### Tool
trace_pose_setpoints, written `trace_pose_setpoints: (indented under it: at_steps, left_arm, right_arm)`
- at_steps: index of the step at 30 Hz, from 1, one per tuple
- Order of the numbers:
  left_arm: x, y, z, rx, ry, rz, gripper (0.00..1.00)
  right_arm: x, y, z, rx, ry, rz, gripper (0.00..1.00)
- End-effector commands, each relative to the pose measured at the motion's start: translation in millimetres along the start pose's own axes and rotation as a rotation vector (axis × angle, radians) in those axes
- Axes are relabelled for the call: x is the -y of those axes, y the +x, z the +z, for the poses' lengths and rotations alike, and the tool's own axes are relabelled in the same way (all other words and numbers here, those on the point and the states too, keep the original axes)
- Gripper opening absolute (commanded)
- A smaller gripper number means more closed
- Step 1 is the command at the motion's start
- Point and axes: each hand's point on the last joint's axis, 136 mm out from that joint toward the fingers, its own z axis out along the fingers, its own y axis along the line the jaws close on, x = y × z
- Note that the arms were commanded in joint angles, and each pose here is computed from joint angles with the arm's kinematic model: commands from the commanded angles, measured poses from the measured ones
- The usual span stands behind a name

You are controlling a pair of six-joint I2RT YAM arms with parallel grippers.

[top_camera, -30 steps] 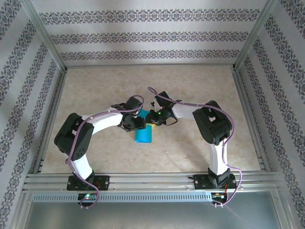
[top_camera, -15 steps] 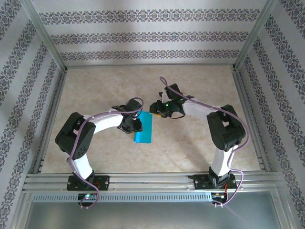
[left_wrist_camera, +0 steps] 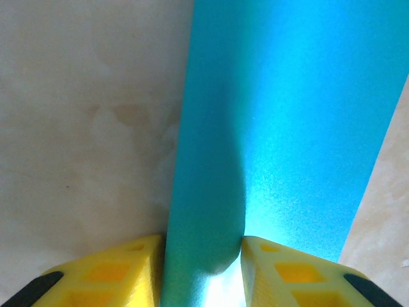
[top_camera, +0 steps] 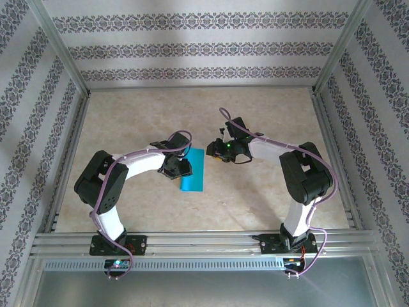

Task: Fold a paper plane with a square sheet of paper (pick it up from the middle)
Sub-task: Hold the square sheet of paper at the center of the table.

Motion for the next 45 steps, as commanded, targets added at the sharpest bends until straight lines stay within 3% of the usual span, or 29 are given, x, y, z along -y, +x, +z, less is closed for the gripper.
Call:
trace_pose_setpoints:
  at_steps: [1,14,27,45]
  left_arm:
    - [-10,9,11,-0.039,-0.045,-0.032,0.37]
    - [-10,14,17,-0.075,-0.041,0.004,0.37]
    - [-13,20,23,-0.094,-0.034,0.055,0.37]
    - [-18,23,29,-0.114,-0.054,0.030,0.37]
  right_arm:
    - [4,-8,-6,0.042,0.008,0.026,0.39]
    - [-16,12,19,-0.049,-0.033,-0.044,0.34]
    - [-15,16,29,-0.064,-0.020,-0.033,0.32]
    - [-22,37,49,-0.134,-0.019,-0.046,0.20]
